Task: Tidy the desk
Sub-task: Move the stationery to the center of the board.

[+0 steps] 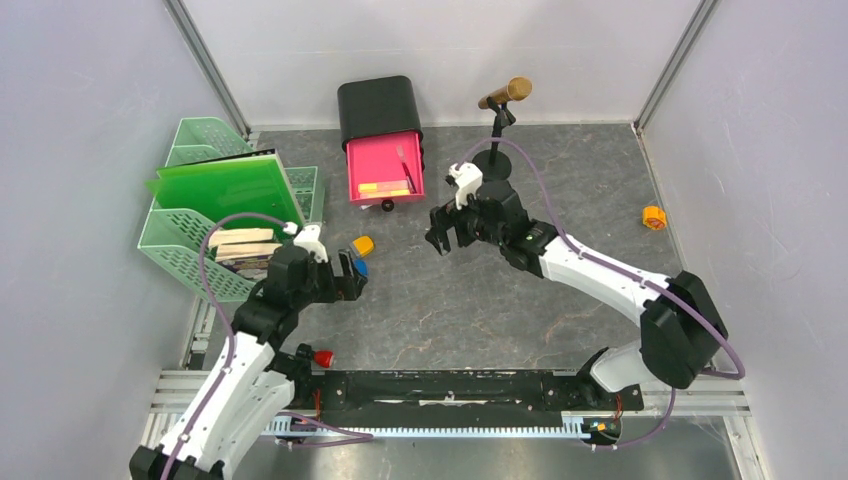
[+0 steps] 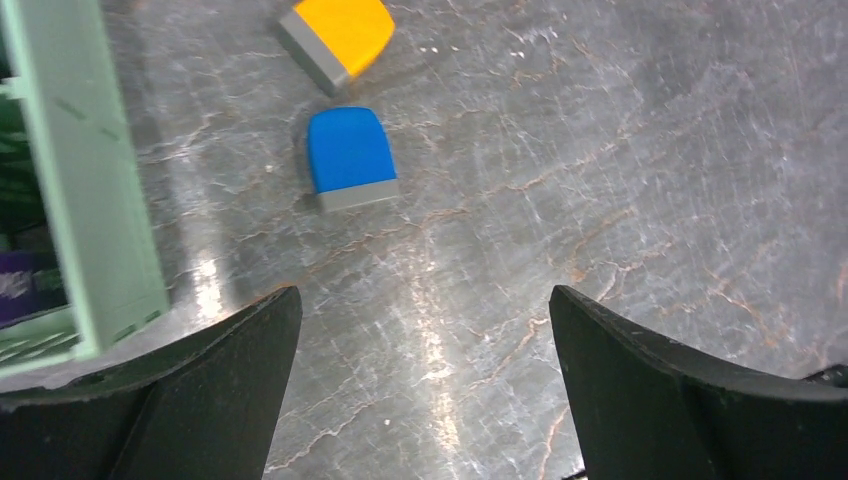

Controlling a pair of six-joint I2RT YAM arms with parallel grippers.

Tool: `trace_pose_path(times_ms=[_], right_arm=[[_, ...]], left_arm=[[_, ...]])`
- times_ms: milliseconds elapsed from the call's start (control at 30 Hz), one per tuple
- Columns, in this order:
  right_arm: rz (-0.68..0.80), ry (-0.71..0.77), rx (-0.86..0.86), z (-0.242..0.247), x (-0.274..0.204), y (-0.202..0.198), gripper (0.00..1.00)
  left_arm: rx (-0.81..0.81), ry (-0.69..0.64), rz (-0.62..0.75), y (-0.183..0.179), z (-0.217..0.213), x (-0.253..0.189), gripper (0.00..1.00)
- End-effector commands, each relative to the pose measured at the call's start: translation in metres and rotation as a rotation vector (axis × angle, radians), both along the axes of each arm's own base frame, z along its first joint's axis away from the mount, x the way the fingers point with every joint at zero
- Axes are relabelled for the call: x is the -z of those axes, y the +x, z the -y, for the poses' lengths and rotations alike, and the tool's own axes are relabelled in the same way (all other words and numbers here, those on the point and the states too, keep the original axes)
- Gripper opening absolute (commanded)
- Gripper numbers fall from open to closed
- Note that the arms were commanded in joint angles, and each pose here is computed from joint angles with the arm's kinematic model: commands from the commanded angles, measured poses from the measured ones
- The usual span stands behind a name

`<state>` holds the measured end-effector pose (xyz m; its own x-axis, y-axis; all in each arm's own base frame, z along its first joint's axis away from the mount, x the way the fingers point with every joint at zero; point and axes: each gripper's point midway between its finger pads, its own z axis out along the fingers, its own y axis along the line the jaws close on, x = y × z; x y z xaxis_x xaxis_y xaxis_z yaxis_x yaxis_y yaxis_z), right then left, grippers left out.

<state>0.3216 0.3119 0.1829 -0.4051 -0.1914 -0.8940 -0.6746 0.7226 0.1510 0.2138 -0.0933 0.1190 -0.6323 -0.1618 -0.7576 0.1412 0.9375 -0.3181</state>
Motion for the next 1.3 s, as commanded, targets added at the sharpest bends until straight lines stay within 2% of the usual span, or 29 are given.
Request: trace_pose_path(times_ms=[0,167,300,433,600,733,867,933,1133,1267], right_arm=[[-0.098,0.031,0.023,0.012,0.013,-0.023,0.98],[-0.211,0.015,-0.024,0.01,0.049,-0.037,0.98],[-0.33,0.022,-0.03,0.006,0.072,-0.038,0.98],[-0.395,0.123,0.008,0.003,0.084,-0.035,0.98],[-0.474,0.23,0.046,0.003,0.104,-0.03,0.98],[-0.562,0.305,0.062,0.0,0.122,-0.018,0.97],[-0.582,0.449,0.028,-0.016,0.114,0.002,0.92],[-0.599,0.481,0.047,-0.021,0.117,0.014,0.9],[-0.688,0.611,0.043,-0.043,0.122,0.047,0.73],[-0.757,0.715,0.099,-0.044,0.131,0.065,0.46]], left_arm=[[0.072,-0.085,-0.034,0.014,0.025,-0.018,1.0],[0.014,-0.15,-0.135,0.039,0.038,-0.016,1.0],[-0.024,-0.183,-0.142,0.067,0.047,-0.013,1.0],[-0.142,-0.168,-0.088,0.094,0.035,-0.008,1.0],[-0.157,-0.157,-0.05,0.109,0.034,-0.011,1.0],[-0.169,-0.131,-0.043,0.112,0.03,-0.013,1.0],[-0.172,-0.12,-0.026,0.11,0.027,-0.022,1.0],[-0.225,-0.099,-0.004,0.111,0.016,-0.032,1.0],[-0.213,-0.074,0.167,0.114,0.007,-0.076,1.0],[-0.216,-0.052,0.248,0.116,0.0,-0.101,1.0]])
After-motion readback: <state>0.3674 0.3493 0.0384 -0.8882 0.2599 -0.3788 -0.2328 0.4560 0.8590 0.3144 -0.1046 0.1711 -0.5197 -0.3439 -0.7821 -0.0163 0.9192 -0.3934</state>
